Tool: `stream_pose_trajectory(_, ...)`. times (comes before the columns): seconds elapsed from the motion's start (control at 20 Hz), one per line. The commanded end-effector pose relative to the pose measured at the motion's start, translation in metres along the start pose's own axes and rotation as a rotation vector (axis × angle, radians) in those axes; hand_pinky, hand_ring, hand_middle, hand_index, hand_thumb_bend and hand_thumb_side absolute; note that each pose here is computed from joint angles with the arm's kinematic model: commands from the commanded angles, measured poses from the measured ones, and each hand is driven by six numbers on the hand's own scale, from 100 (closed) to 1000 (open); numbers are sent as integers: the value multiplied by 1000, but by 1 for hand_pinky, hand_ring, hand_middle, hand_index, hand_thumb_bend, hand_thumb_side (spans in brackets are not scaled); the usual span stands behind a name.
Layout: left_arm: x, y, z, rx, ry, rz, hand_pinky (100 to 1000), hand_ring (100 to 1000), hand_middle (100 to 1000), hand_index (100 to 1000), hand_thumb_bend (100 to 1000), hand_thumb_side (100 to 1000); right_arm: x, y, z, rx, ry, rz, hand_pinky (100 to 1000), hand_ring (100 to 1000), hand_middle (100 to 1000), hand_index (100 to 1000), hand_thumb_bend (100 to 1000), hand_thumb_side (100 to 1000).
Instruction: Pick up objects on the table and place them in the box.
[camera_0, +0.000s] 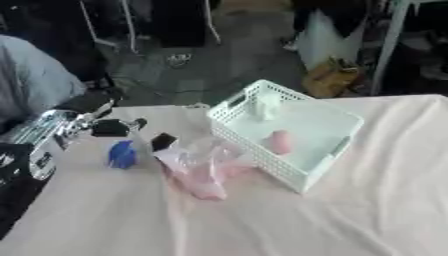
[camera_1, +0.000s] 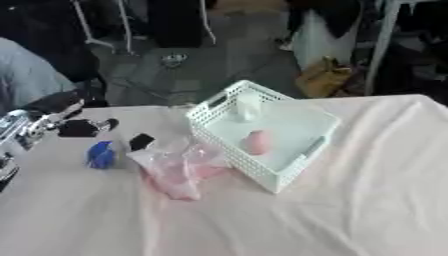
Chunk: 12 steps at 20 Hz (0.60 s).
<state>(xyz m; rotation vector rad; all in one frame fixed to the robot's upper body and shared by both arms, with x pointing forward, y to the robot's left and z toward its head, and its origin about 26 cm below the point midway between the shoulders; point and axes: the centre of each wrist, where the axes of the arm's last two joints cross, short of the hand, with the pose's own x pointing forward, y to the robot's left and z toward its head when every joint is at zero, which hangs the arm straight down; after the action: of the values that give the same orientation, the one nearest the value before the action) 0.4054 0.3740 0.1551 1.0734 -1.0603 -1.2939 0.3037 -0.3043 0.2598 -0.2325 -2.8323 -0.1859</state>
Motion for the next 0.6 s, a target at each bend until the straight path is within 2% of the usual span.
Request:
stream_pose_trajectory(0.05,-17,9,-2,-44,24,-22,1000,1000,1000,1000,573,813,5,0,-6,15,-22,3,837,895,794,832,100,775)
stream_pose_trajectory(0.3,-27,-3,-7,-112,21,45,1000,1000,1000,1000,616,776,5,0,-6,8,-16,6,837,895,792,827,100,774)
stream_pose_trajectory(0.6,-33,-18,-10,-192,36,59,1000,1000,1000,1000,627,758,5,1,-7,1,-13,4,837,895,790,823,100,773)
